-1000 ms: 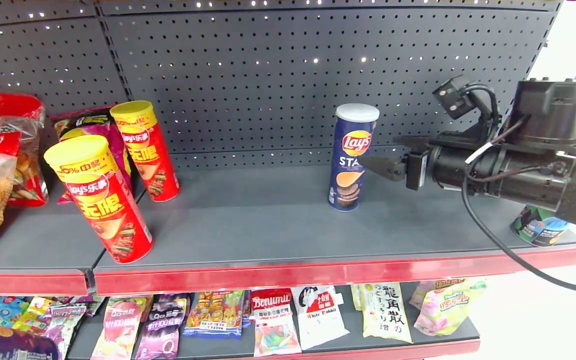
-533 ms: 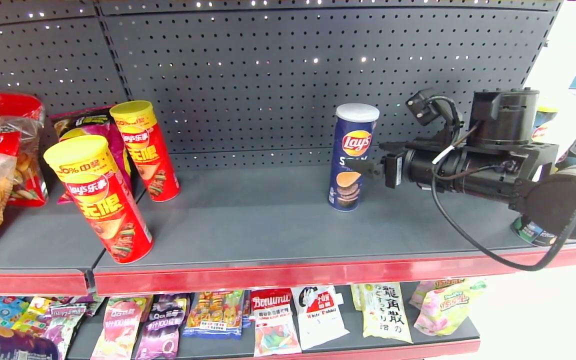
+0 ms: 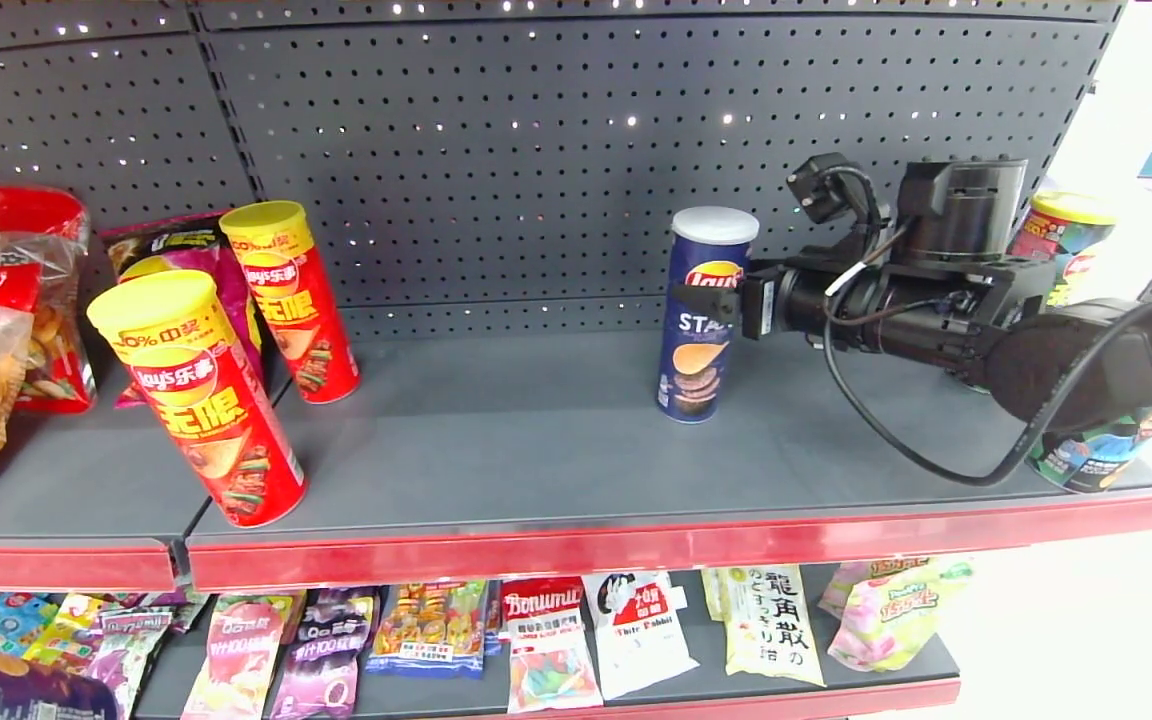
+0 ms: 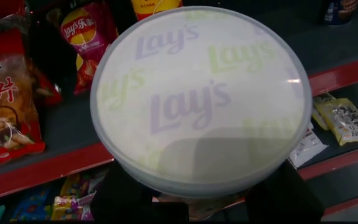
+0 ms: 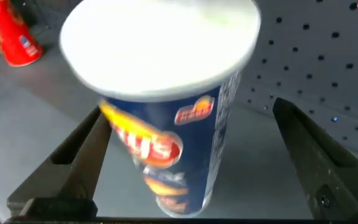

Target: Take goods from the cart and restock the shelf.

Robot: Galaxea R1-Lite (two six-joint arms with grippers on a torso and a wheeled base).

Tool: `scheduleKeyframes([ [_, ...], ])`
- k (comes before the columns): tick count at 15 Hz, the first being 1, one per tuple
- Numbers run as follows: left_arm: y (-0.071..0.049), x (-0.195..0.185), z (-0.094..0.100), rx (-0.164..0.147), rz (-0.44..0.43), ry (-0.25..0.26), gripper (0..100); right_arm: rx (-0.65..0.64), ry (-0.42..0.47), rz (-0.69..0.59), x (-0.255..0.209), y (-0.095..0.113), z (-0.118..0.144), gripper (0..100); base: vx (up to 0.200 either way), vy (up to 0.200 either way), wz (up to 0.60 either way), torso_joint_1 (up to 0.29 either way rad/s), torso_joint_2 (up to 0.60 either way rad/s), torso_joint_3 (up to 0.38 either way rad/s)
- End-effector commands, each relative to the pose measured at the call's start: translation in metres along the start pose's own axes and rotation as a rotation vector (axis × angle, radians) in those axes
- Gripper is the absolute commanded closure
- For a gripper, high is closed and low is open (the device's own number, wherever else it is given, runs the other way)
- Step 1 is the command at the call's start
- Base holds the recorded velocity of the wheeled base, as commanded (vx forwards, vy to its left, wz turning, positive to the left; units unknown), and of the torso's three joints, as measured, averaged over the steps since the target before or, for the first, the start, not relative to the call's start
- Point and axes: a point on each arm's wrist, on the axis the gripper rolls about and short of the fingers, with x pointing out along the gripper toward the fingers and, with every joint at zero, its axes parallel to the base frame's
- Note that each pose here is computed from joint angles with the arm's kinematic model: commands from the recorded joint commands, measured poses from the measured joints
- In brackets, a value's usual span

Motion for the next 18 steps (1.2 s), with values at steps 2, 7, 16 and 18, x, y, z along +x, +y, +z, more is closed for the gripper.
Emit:
scheduleKeyframes([
  [2,0.000,0.000,-0.001,0.002,0.000,0.004,100,-0.002,-0.005,0.000,0.013,-0.002,-0.001,0,0.000,0.000,0.00,0.000,0.00,0.000],
  [7,-0.001,0.001,-0.003,0.004,-0.002,0.011,100,-0.001,-0.003,-0.014,0.021,0.004,-0.002,0,0.000,0.000,0.00,0.000,0.00,0.000],
  [16,-0.001,0.002,-0.005,0.004,-0.001,0.016,100,0.003,-0.036,-0.018,0.020,0.035,0.012,100,0.000,0.000,0.00,0.000,0.00,0.000],
  [18,-0.001,0.002,-0.006,0.003,-0.003,0.019,100,-0.002,-0.057,-0.044,0.012,0.046,0.021,100,0.000,0.000,0.00,0.000,0.00,0.000],
])
